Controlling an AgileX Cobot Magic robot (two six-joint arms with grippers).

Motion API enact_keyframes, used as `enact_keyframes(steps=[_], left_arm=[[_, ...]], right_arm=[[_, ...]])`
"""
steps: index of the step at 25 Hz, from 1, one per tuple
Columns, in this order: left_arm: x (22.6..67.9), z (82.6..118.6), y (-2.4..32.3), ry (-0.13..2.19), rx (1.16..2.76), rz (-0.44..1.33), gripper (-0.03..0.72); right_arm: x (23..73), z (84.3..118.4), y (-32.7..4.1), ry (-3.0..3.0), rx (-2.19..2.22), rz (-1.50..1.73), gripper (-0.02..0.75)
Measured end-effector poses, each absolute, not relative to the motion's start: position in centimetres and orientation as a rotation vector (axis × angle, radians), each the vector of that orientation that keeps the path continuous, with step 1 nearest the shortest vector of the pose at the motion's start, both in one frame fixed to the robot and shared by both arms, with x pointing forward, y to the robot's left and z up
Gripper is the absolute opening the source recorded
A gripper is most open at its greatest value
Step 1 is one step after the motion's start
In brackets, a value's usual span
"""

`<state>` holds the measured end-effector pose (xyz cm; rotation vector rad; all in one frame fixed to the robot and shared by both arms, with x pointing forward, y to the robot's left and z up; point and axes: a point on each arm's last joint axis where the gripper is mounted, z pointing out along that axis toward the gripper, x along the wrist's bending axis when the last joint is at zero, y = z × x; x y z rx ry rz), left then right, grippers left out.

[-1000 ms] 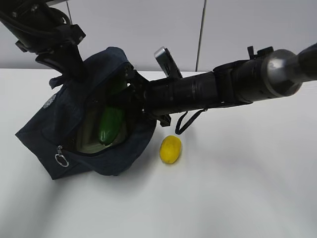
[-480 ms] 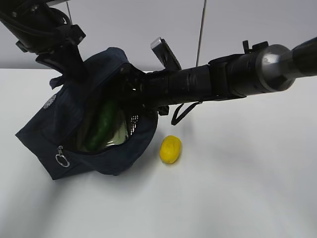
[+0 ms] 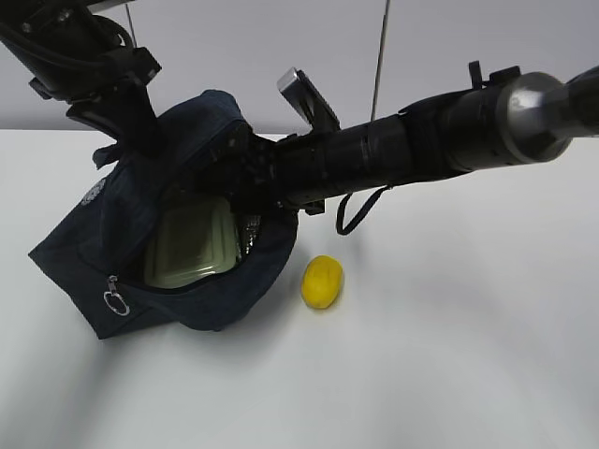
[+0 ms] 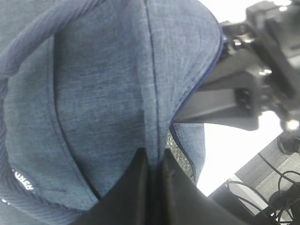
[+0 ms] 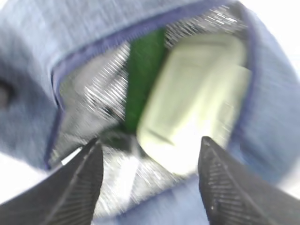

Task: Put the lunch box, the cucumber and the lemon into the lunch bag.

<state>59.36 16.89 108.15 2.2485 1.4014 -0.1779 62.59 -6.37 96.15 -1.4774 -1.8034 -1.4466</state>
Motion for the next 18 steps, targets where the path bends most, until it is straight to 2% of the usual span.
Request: enact_keyframes(steps=[13,18], left_arm=[[59.3,108.1,16.9,1.4,2.256,-0.174,0.001],[59.3,108.1,17.0,1.402,2.265,-0.168,0.001]], right_arm=[[60.0,101.8,-10.9,-2.269,-1.477,-1.166,0.476],[59.5,101.7,-12.0,-2.352,-1.558,-0.998,0.475]])
